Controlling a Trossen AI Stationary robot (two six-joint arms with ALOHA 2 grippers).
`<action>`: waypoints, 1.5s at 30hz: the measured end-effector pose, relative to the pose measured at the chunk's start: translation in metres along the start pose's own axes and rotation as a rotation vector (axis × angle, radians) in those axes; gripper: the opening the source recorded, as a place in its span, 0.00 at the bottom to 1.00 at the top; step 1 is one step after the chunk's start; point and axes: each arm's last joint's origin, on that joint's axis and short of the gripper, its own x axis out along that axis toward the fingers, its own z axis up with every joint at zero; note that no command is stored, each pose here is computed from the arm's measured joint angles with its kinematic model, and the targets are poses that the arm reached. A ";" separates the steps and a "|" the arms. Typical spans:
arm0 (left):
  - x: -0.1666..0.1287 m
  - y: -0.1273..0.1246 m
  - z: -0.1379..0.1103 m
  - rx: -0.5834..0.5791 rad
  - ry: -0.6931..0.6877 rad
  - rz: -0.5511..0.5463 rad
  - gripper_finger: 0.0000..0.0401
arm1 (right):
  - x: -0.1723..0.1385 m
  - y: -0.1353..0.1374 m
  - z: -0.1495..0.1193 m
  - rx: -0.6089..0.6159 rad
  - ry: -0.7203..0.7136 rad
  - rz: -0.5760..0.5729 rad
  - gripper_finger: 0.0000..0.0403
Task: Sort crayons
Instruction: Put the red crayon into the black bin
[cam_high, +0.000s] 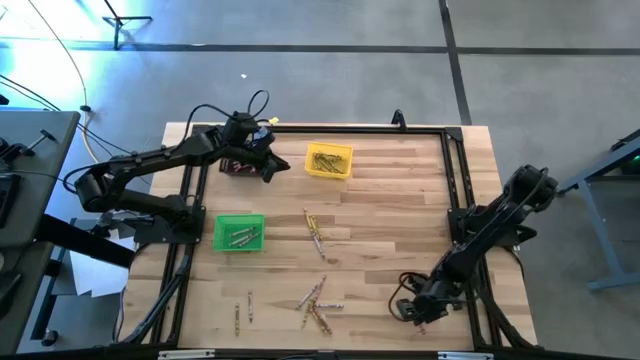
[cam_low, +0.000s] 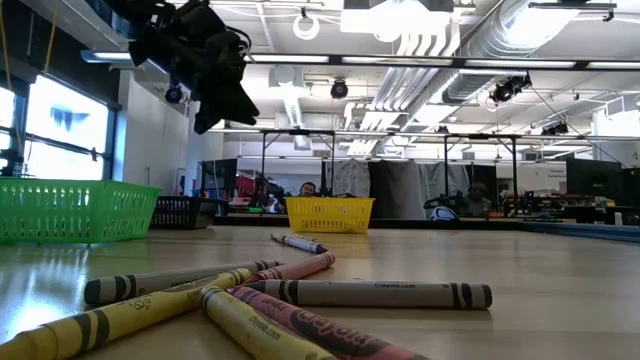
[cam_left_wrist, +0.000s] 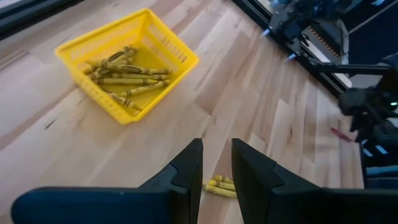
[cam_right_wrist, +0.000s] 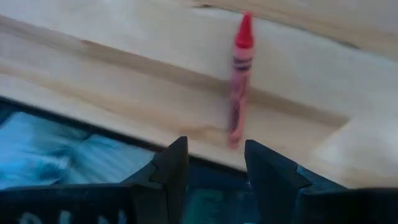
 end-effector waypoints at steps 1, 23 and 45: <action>0.000 -0.001 0.000 0.004 -0.002 -0.004 0.17 | 0.004 -0.001 0.002 -0.004 -0.007 -0.015 0.36; 0.001 -0.007 0.010 0.037 -0.105 -0.044 0.17 | 0.027 0.000 0.023 0.071 -0.042 -0.113 0.05; 0.001 -0.007 0.010 0.070 -0.105 -0.042 0.17 | -0.005 0.026 0.052 -0.114 -0.182 0.065 0.03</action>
